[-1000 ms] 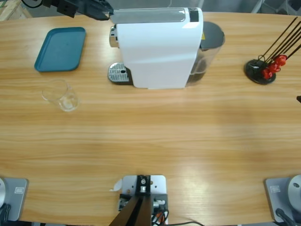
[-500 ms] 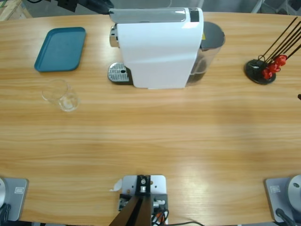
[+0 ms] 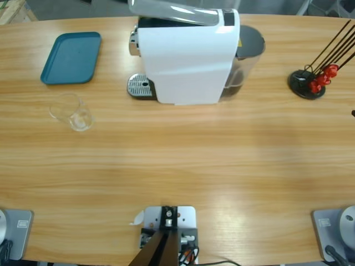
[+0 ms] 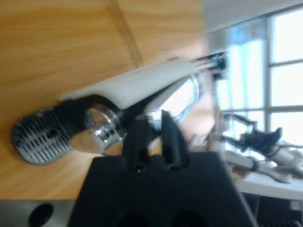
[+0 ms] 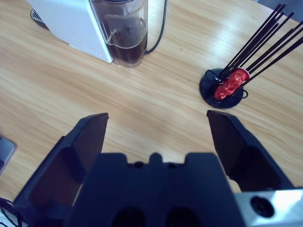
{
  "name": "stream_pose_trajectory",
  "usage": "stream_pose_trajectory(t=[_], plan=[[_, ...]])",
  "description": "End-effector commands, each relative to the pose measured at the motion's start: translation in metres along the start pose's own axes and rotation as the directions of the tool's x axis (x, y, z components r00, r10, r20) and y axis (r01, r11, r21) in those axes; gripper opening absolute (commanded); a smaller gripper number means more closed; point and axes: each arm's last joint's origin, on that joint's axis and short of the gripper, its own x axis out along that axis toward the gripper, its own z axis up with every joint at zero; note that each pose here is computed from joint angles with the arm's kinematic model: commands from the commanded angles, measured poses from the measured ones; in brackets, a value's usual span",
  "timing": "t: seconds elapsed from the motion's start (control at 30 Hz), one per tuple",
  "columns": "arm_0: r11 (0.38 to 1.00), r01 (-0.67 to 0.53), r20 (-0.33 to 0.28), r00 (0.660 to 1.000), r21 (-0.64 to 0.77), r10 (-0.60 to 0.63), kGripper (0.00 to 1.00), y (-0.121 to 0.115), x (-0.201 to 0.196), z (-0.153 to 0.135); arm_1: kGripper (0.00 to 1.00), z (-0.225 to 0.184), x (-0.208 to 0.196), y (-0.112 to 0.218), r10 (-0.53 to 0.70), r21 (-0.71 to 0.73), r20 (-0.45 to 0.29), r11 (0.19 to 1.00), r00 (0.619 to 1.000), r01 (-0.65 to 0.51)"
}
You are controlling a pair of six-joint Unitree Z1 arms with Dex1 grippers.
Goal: Pour coffee
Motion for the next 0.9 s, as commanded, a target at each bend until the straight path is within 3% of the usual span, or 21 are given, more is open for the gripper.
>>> stream_pose_trajectory(t=[0.03, 0.07, 0.1, 0.13, 0.17, 0.27, 0.3, 0.4, 0.43, 0.5, 0.57, 0.6, 0.7, 0.9], plan=[[0.995, 0.074, 0.023, 0.997, 0.065, -0.076, 0.000, -0.028, -0.016, -0.005, 0.945, 0.000, 0.007, 0.001, -0.016, -0.001, -0.032, 1.000, 0.999, 0.016], [0.995, 0.073, 0.028, 0.997, 0.069, -0.075, 0.050, -0.029, -0.019, -0.006, 0.945, 0.000, 0.007, 0.001, -0.016, -0.001, -0.032, 1.000, 0.999, 0.016], [0.995, 0.064, 0.037, 0.997, 0.077, -0.067, 0.468, -0.032, -0.023, -0.008, 0.945, 0.000, 0.007, 0.001, -0.016, -0.001, -0.031, 1.000, 0.999, 0.016], [0.996, 0.036, 0.056, 0.998, 0.087, -0.041, 0.764, -0.034, -0.029, -0.010, 0.945, 0.000, 0.007, 0.001, -0.016, -0.001, -0.031, 1.000, 0.999, 0.016], [0.994, -0.023, 0.097, 0.995, 0.104, 0.013, 0.957, -0.038, -0.038, -0.014, 0.945, 0.000, 0.007, 0.001, -0.016, -0.001, -0.032, 1.000, 0.999, 0.016], [0.953, -0.237, 0.227, 0.955, 0.189, 0.193, 0.999, -0.052, -0.067, -0.029, 0.945, 0.000, 0.007, 0.001, -0.016, -0.002, -0.033, 1.000, 0.999, 0.016], [0.907, -0.351, 0.260, 0.921, 0.230, 0.291, 1.000, -0.055, -0.078, -0.038, 0.945, 0.000, 0.007, 0.001, -0.016, -0.001, -0.031, 1.000, 0.999, 0.016], [0.691, -0.620, 0.340, 0.784, 0.372, 0.520, 1.000, -0.065, -0.094, -0.063, 0.945, -0.002, 0.004, 0.000, -0.015, 0.001, -0.019, 1.000, 1.000, 0.015], [0.617, -0.657, 0.348, 0.753, 0.433, 0.559, 1.000, -0.065, -0.093, -0.071, 0.942, -0.001, 0.004, 0.000, -0.023, 0.009, -0.015, 1.000, 1.000, 0.023], [0.532, -0.678, 0.349, 0.726, 0.507, 0.592, 1.000, -0.061, -0.095, -0.084, 0.915, 0.003, 0.005, -0.005, -0.137, 0.056, -0.002, 0.989, 0.991, 0.137], [0.539, -0.666, 0.346, 0.737, 0.516, 0.580, 0.996, -0.059, -0.105, -0.096, 0.846, 0.009, 0.008, -0.012, -0.252, 0.094, -0.023, 0.963, 0.968, 0.253], [0.546, -0.635, 0.337, 0.763, 0.546, 0.552, 0.996, -0.062, -0.109, -0.103, 0.772, 0.011, 0.013, -0.015, -0.290, 0.133, -0.056, 0.946, 0.955, 0.295], [0.512, -0.574, 0.309, 0.802, 0.639, 0.512, 1.000, -0.061, -0.118, -0.125, 0.757, 0.019, 0.038, -0.025, -0.355, 0.328, -0.147, 0.863, 0.923, 0.384], [0.513, -0.553, 0.243, 0.799, 0.656, 0.550, 1.000, -0.033, -0.125, -0.167, 0.761, 0.018, 0.097, -0.026, -0.356, 0.340, -0.215, 0.845, 0.909, 0.412]])
